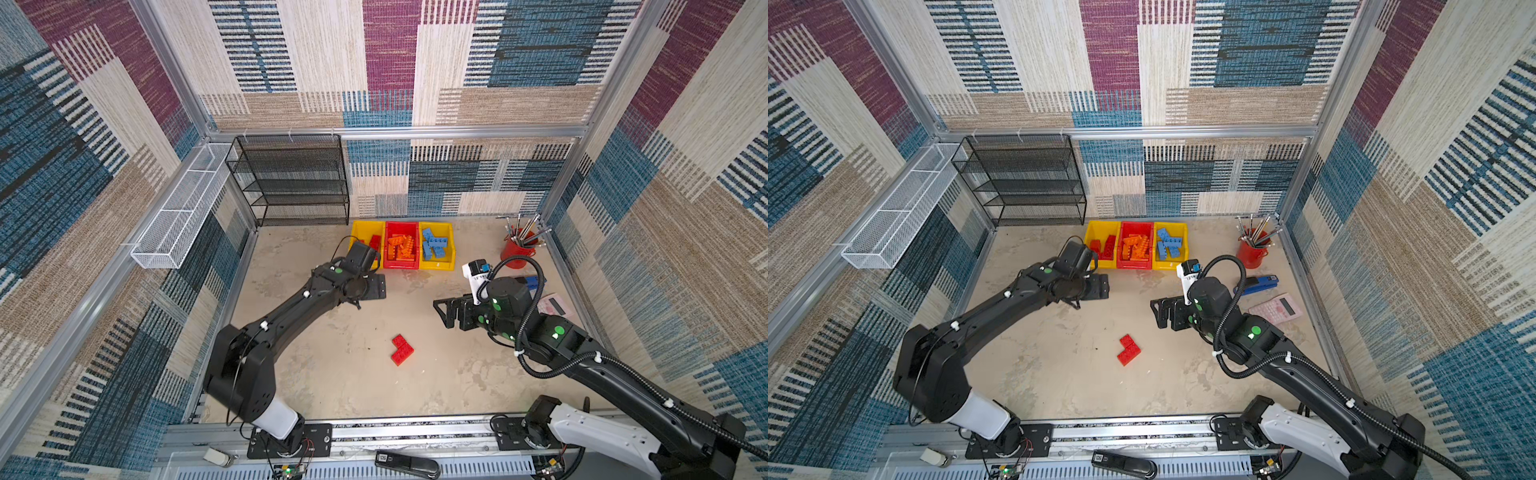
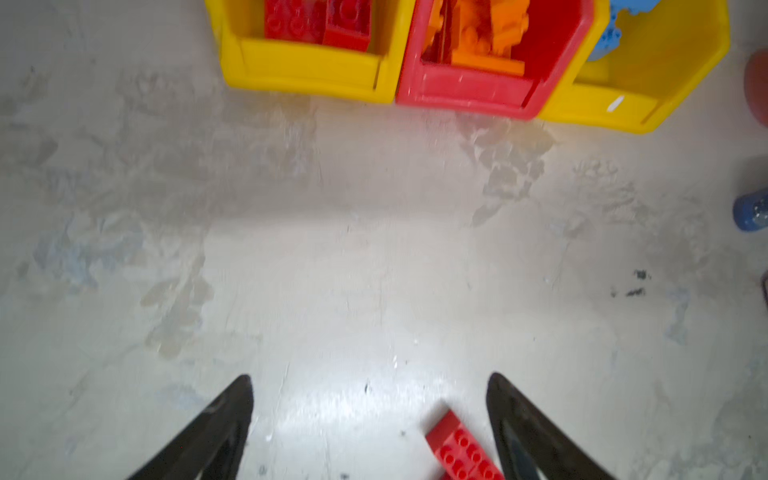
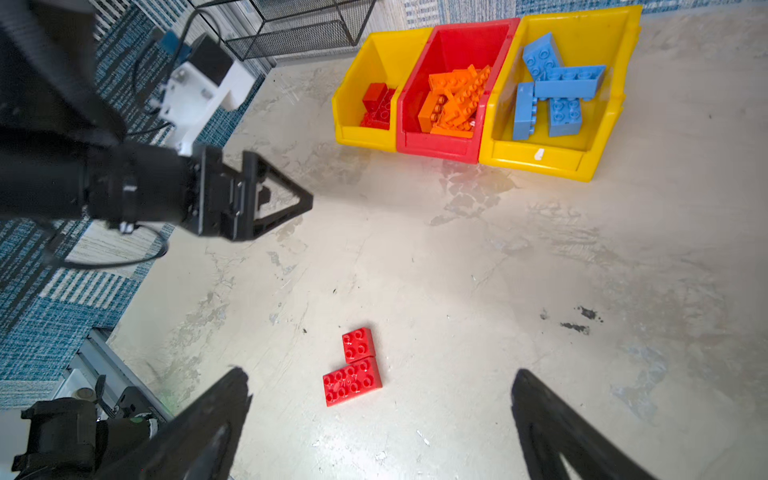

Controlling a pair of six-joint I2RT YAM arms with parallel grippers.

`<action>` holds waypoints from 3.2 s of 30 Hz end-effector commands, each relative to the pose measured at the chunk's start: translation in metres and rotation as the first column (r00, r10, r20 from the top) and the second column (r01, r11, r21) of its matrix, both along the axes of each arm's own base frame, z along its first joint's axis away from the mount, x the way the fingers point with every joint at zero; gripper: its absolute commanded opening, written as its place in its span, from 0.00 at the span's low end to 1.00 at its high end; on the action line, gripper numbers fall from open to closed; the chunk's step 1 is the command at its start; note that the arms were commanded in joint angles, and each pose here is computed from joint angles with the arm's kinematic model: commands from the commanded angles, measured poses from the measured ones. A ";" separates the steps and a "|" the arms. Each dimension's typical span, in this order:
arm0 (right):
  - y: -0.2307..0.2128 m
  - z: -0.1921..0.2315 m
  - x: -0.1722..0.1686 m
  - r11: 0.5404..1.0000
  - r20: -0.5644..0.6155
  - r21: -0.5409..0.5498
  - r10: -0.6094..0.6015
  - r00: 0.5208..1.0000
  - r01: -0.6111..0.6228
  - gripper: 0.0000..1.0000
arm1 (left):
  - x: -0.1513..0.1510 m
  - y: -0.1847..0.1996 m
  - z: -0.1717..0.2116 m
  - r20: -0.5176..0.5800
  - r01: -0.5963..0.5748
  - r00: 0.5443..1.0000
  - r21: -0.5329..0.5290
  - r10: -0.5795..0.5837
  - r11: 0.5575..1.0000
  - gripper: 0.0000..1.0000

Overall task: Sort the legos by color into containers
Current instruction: 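Move the left gripper to the L-shaped red brick pair and grasp the 2x4 brick, then carry the red 2x4 brick with the left gripper into the yellow bin and release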

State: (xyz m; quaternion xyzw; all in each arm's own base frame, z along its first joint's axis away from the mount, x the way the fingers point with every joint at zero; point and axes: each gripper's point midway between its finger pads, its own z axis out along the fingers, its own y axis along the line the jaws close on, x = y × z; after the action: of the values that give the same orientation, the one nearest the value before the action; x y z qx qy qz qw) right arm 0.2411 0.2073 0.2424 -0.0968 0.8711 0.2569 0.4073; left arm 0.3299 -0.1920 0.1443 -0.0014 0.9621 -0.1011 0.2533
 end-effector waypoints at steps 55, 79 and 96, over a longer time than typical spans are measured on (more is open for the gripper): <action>-0.047 -0.006 -0.040 0.988 -0.032 0.102 -0.110 0.993 0.113 0.99 | -0.122 -0.115 -0.079 -0.132 0.466 0.882 0.110 -0.452 0.878 0.35; -0.024 0.025 -0.001 0.996 0.070 0.012 -0.092 0.993 0.092 0.99 | 0.056 -0.043 0.024 0.058 0.223 0.971 0.105 -0.230 0.969 0.35; 0.012 0.023 0.066 0.994 0.109 -0.097 -0.035 0.993 0.046 0.99 | 0.225 -0.005 -0.001 0.028 0.089 0.995 0.146 -0.094 0.985 0.36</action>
State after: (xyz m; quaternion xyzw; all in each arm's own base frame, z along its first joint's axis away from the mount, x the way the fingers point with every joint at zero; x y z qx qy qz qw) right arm 0.2967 0.2146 0.2535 -0.1049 0.8756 0.1871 0.4328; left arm 0.5554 -0.2046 0.1536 0.0463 0.9530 -0.0589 0.2935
